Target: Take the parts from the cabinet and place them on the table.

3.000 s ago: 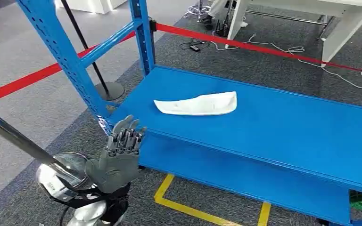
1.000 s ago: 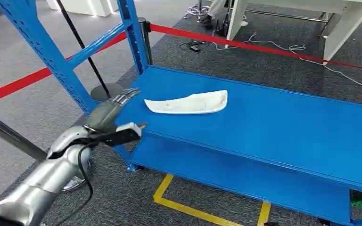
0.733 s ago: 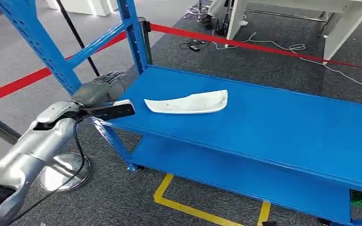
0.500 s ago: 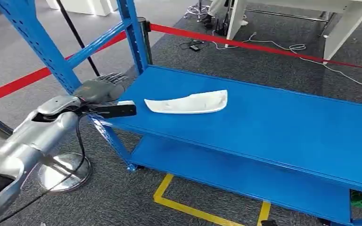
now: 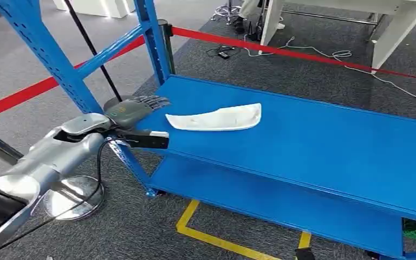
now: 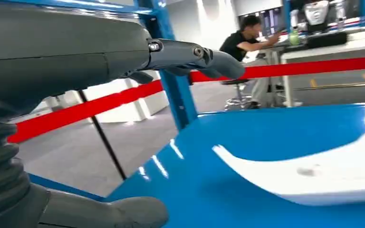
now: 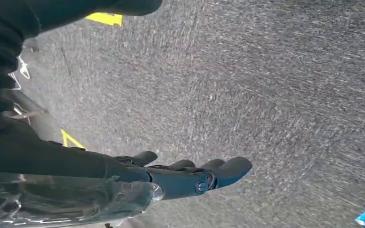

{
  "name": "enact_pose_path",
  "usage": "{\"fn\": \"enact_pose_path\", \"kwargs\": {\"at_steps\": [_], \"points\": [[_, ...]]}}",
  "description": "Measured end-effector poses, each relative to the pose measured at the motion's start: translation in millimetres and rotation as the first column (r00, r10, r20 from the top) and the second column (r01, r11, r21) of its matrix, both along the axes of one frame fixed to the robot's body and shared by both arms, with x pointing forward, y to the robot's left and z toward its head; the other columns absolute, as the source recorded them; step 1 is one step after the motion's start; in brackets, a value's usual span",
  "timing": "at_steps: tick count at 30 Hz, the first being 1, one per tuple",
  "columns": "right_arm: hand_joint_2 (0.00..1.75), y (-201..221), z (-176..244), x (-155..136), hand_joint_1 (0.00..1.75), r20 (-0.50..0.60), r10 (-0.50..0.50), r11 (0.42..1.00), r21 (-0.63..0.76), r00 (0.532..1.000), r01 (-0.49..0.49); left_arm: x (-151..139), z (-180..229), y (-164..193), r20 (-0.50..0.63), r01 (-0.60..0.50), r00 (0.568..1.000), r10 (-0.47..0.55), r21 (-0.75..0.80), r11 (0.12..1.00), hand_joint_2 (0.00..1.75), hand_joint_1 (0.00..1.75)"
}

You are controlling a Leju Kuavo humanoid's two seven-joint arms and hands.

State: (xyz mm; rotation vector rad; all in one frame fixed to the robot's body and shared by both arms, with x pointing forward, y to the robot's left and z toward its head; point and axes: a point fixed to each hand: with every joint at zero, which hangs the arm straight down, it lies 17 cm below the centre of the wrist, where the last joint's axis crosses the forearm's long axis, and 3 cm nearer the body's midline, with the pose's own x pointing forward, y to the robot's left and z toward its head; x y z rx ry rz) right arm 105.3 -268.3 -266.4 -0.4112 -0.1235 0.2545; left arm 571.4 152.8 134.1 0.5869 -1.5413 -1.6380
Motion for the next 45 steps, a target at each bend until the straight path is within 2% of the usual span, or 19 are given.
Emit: {"fn": "enact_pose_path", "kwargs": {"at_steps": [13, 32, 39, 45], "points": [[1.75, 2.2, 2.3, 12.7, 0.0, 0.01, 0.057, 0.998, -0.005, 0.998, -0.057, -12.9, -18.6, -23.0, -0.018, 0.051, 0.999, -0.05, 0.008, 0.999, 1.75, 0.0], [1.75, 3.5, 4.3, 22.3, 0.0, 0.023, 0.071, 0.997, -0.007, 0.997, -0.071, -10.4, -26.0, -22.1, -0.031, 0.053, 0.998, -0.051, 0.048, 0.997, 1.75, 0.0], [1.75, 4.2, 4.1, 21.6, 0.0, 0.014, 0.073, 0.997, -0.003, 0.997, -0.073, -2.0, -25.8, -4.1, 0.0, 0.028, 1.0, -0.028, 0.081, 0.996, 1.75, 0.0], [1.75, 5.1, 4.3, 24.1, 0.0, 0.019, 0.079, 0.997, 0.001, 0.997, -0.079, 6.4, -28.2, 31.8, 0.028, -0.002, 1.0, -0.002, 0.147, 0.989, 1.75, 0.0]]}}
